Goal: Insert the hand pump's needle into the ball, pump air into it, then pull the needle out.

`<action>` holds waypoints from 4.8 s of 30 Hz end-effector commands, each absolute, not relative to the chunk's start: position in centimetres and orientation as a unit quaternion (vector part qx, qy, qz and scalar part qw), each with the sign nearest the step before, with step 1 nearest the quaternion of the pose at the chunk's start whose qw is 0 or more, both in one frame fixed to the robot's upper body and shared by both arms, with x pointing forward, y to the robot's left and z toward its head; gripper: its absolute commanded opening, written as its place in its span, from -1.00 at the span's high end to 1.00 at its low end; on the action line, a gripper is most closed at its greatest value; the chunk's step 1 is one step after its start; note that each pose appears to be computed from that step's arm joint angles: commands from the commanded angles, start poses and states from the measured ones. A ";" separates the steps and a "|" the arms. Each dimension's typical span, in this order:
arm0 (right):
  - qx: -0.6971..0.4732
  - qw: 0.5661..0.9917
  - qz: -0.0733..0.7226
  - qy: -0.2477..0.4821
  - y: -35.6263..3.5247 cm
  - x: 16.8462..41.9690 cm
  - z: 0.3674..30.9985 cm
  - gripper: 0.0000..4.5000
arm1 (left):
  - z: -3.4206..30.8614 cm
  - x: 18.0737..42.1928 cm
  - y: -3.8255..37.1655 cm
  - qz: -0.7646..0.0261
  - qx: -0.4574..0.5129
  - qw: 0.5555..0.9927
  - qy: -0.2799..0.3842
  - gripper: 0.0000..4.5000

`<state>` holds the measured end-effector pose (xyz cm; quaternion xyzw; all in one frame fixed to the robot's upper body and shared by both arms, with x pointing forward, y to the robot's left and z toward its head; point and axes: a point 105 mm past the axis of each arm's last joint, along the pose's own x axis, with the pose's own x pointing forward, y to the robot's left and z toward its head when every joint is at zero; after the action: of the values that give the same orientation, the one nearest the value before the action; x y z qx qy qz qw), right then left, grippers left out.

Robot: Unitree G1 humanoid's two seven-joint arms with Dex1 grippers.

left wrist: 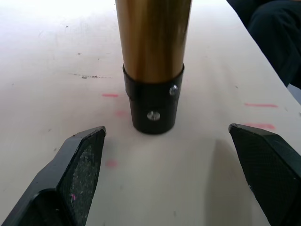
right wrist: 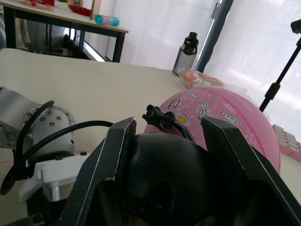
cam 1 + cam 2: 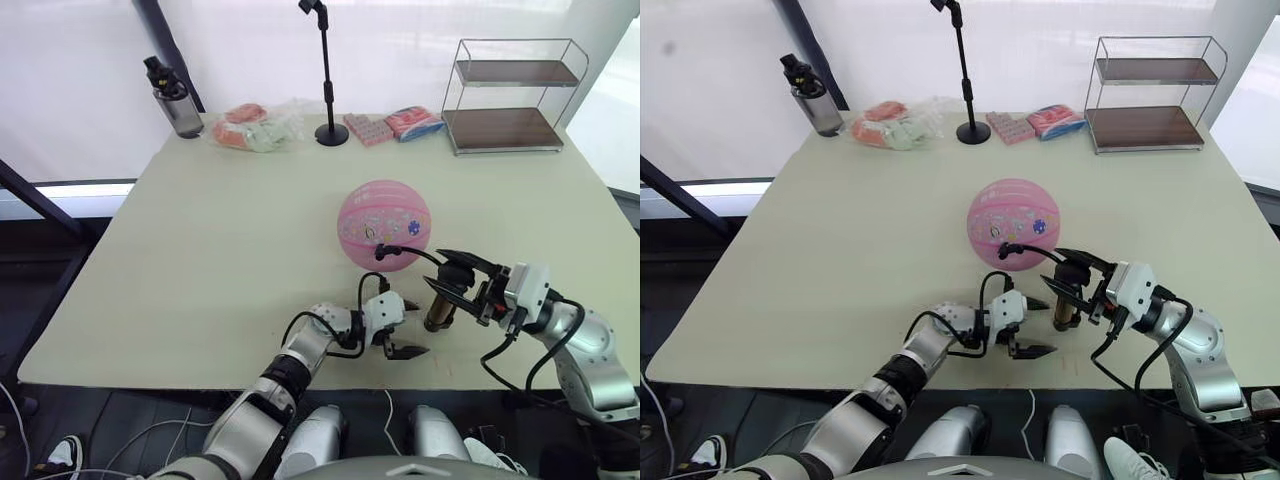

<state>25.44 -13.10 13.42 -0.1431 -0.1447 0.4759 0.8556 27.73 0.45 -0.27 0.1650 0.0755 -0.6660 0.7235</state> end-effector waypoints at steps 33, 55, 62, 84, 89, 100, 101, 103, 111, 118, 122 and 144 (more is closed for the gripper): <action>-0.355 0.816 0.446 -0.102 -17.9 26.8 16.5 0.15 | 13.5 26.1 8.9 -0.656 0.130 0.743 -0.029 -0.98; -0.598 0.705 0.362 -0.119 -21.5 29.4 13.7 0.15 | 15.5 26.1 8.9 -0.656 0.121 0.744 -0.045 -0.98; -0.632 0.664 0.374 -0.140 -21.3 29.8 11.9 0.15 | 15.7 26.2 8.7 -0.654 0.121 0.745 -0.049 -0.98; -0.503 0.740 0.424 -0.140 -20.3 27.3 9.8 -0.92 | 16.3 26.2 8.8 -0.645 0.123 0.752 -0.059 -1.00; -0.325 0.837 0.420 -0.132 -19.8 25.8 12.4 -0.92 | 18.1 27.9 8.5 -0.617 0.126 0.772 -0.083 -1.00; -0.098 0.883 0.444 -0.119 -17.9 22.7 14.5 -0.92 | 21.8 33.3 7.3 -0.532 0.125 0.829 -0.119 -1.00; -0.076 0.885 0.441 -0.125 -17.6 22.6 15.0 -0.92 | 22.2 34.0 7.2 -0.517 0.125 0.838 -0.119 -1.00; -0.055 0.887 0.438 -0.132 -17.3 22.5 15.5 -0.92 | 22.8 35.0 6.9 -0.500 0.119 0.849 -0.122 -1.00; -0.032 0.893 0.431 -0.129 -17.4 22.4 15.6 -0.92 | 23.4 37.6 4.2 -0.481 0.120 0.861 -0.112 -1.00; -0.016 0.893 0.426 -0.140 -17.3 22.2 16.3 -0.92 | 23.7 38.4 1.7 -0.487 0.092 0.863 -0.093 -1.00; -0.021 0.898 0.415 -0.147 -17.7 22.1 16.8 -0.92 | 23.1 38.3 1.7 -0.493 0.090 0.862 -0.070 -1.00; -0.091 0.908 0.385 -0.135 -17.7 24.3 17.0 -0.92 | 17.3 37.7 1.4 -0.486 0.099 0.868 0.032 -1.00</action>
<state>23.87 -17.77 16.52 -0.0552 -0.1299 0.3958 0.9074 38.08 1.92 18.91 0.0883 0.0076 -0.4805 0.8725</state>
